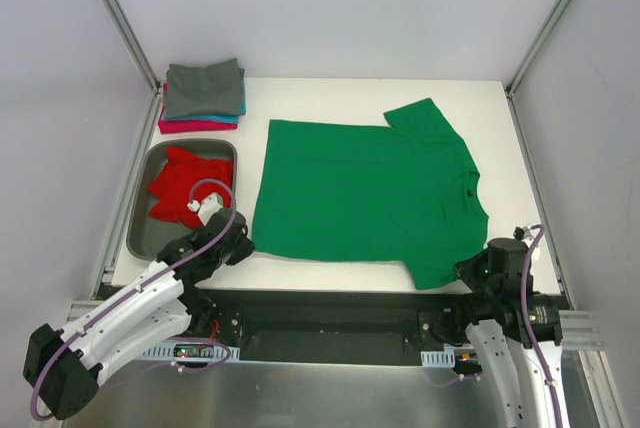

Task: Fold and stack the t-shirts
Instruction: Grap the side of the flattened tshirt closest away from the robot with both arms, then fold the flattened tshirt in 1/3 of the way

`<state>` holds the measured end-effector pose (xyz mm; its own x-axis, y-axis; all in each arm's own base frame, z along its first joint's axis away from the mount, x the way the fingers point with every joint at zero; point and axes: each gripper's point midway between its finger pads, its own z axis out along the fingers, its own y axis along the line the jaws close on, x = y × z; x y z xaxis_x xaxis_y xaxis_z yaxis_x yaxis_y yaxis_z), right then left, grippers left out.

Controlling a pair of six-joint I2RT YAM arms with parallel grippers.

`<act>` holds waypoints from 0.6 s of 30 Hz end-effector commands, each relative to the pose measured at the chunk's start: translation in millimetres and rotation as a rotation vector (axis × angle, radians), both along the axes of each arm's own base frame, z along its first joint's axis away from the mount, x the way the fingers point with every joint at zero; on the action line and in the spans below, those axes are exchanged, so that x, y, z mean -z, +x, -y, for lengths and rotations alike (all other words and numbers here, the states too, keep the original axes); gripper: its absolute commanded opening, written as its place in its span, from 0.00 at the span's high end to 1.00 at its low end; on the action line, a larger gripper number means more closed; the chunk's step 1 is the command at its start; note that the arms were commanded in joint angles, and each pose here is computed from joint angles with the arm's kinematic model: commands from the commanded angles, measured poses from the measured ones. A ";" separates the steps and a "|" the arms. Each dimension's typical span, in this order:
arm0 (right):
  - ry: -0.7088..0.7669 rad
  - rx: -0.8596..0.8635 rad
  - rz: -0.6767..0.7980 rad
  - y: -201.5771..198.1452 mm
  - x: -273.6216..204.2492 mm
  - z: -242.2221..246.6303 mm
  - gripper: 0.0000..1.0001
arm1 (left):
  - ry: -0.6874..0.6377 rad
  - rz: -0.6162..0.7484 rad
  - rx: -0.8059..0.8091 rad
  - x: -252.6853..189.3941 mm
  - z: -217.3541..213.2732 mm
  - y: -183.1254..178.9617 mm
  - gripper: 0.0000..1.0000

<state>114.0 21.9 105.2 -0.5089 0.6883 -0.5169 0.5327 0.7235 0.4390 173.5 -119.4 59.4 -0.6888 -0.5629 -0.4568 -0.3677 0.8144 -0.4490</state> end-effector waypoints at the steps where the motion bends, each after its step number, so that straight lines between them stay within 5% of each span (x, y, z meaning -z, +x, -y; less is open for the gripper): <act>1: -0.018 -0.016 -0.035 -8.0 -0.4 1.6 0.99 | -0.012 0.013 0.016 -6.8 -0.2 -4.6 1.00; 18: -0.146 -0.060 -0.010 69.3 -26.7 6.5 0.99 | 0.142 0.089 -0.051 -48.3 2.1 59.1 1.00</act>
